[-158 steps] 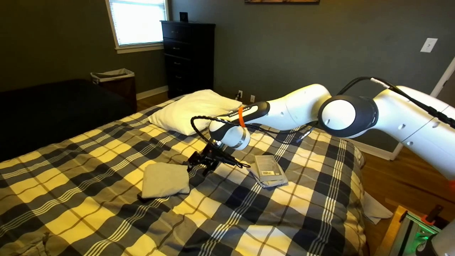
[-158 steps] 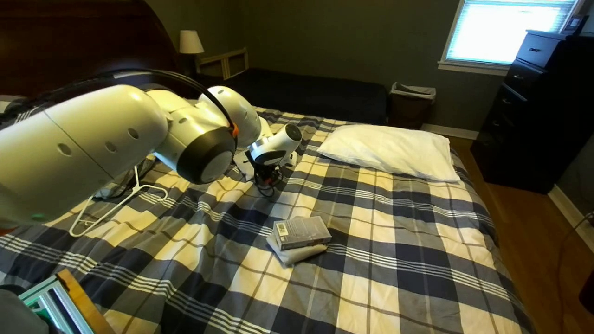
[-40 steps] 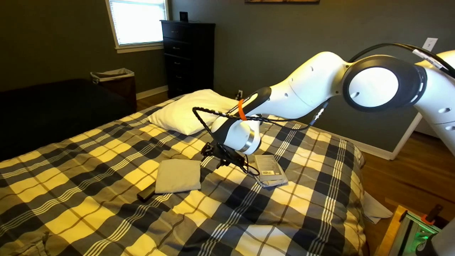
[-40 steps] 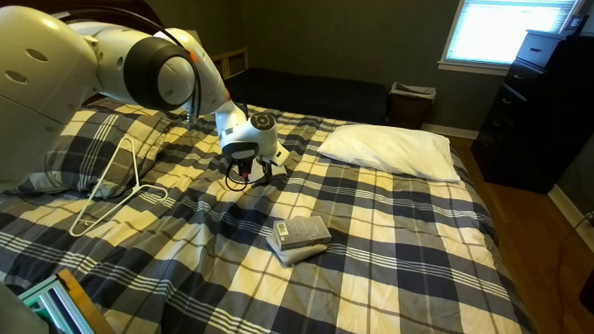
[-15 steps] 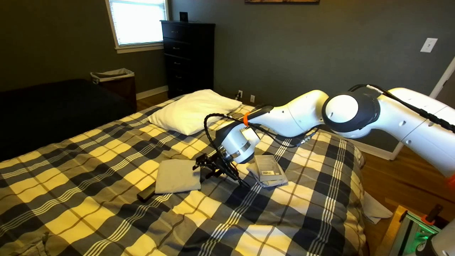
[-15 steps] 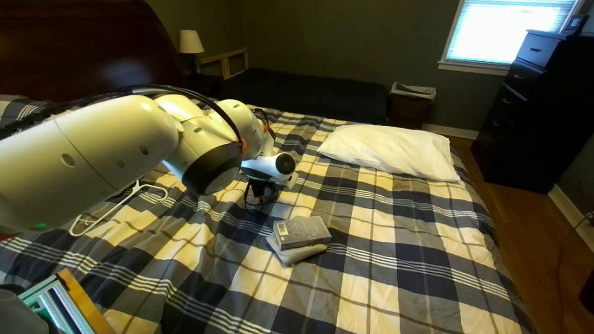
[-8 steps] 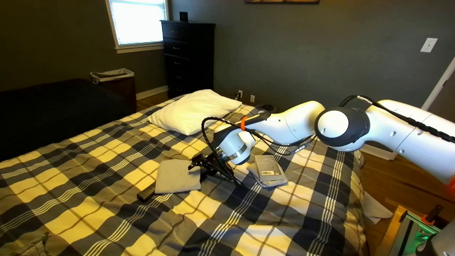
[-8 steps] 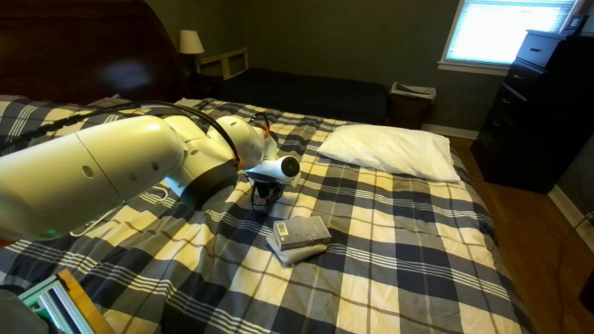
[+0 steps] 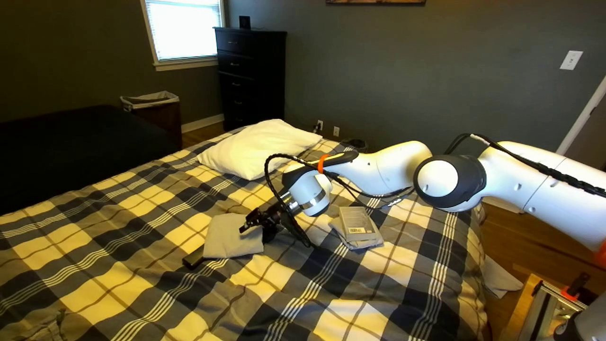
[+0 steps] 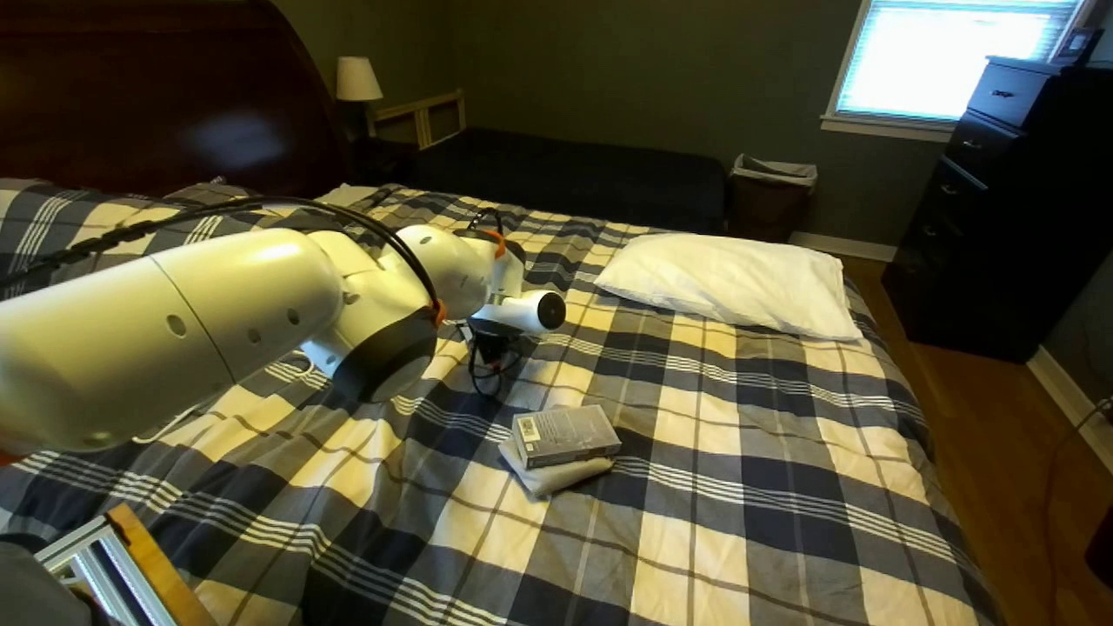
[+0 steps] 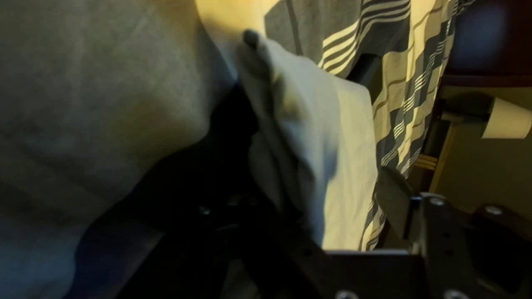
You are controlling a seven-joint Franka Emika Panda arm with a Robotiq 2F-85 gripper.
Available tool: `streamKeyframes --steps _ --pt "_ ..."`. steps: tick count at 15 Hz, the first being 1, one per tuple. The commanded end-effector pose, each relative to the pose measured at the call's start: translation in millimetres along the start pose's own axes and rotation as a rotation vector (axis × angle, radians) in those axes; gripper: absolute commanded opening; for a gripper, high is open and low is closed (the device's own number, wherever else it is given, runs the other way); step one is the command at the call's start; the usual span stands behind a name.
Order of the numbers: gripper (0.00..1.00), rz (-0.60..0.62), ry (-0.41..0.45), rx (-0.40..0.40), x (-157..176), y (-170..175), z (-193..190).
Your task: Put the grey clothing on the book
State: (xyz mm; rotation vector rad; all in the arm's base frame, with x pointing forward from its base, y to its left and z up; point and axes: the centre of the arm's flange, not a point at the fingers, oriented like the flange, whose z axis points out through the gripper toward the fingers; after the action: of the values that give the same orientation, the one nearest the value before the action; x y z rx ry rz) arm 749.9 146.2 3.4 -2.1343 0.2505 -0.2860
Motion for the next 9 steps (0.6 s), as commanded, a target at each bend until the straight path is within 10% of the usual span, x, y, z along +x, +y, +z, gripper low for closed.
streamKeyframes --steps 1,6,9 --pt "0.34 0.003 -0.05 0.037 27 13 31" --pt "0.01 0.009 -0.086 0.071 21 8 28" --pt "0.01 0.013 -0.066 0.057 19 -1 16"
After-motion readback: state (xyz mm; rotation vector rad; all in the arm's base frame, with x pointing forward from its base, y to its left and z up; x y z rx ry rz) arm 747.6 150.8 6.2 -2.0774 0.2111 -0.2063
